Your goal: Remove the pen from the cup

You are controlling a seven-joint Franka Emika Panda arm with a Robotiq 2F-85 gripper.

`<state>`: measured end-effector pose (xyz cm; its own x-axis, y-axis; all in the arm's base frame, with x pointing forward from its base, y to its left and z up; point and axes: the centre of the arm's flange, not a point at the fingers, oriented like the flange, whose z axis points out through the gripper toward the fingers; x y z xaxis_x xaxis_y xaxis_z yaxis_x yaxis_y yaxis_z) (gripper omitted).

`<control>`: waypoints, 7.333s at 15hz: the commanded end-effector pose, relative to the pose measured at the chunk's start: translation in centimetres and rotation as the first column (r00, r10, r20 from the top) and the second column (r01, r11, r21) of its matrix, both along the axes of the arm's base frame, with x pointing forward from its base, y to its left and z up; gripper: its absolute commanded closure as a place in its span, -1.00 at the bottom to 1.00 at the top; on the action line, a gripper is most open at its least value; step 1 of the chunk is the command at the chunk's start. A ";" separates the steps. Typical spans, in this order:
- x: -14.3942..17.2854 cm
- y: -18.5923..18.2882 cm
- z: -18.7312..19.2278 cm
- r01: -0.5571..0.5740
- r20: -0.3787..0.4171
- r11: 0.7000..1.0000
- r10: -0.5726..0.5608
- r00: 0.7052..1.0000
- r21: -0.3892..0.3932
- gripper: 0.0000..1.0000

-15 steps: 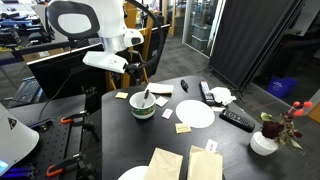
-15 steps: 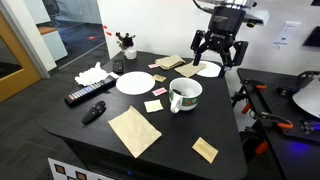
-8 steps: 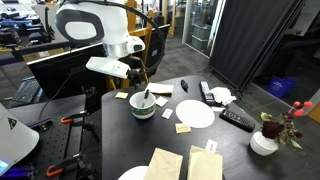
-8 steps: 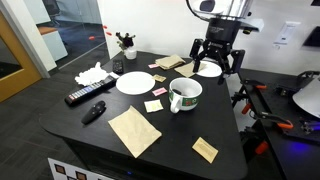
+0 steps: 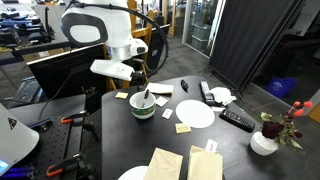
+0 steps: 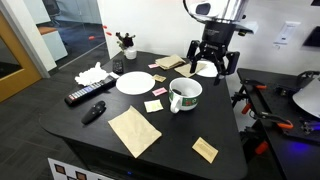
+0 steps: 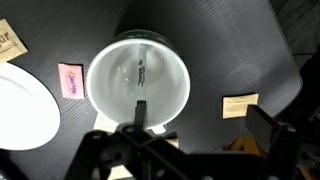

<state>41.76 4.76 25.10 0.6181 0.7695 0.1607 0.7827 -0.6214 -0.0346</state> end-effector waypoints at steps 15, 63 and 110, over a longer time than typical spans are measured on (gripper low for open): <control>6.1 -2.0 -4.7 -0.036 0.015 0.999 0.036 0.999 0.016 -0.30; 6.3 -10.1 3.7 0.248 0.090 0.965 -0.255 0.963 0.081 0.92; 15.6 -20.8 -7.8 0.908 -0.156 0.413 -0.903 0.400 -0.065 -0.88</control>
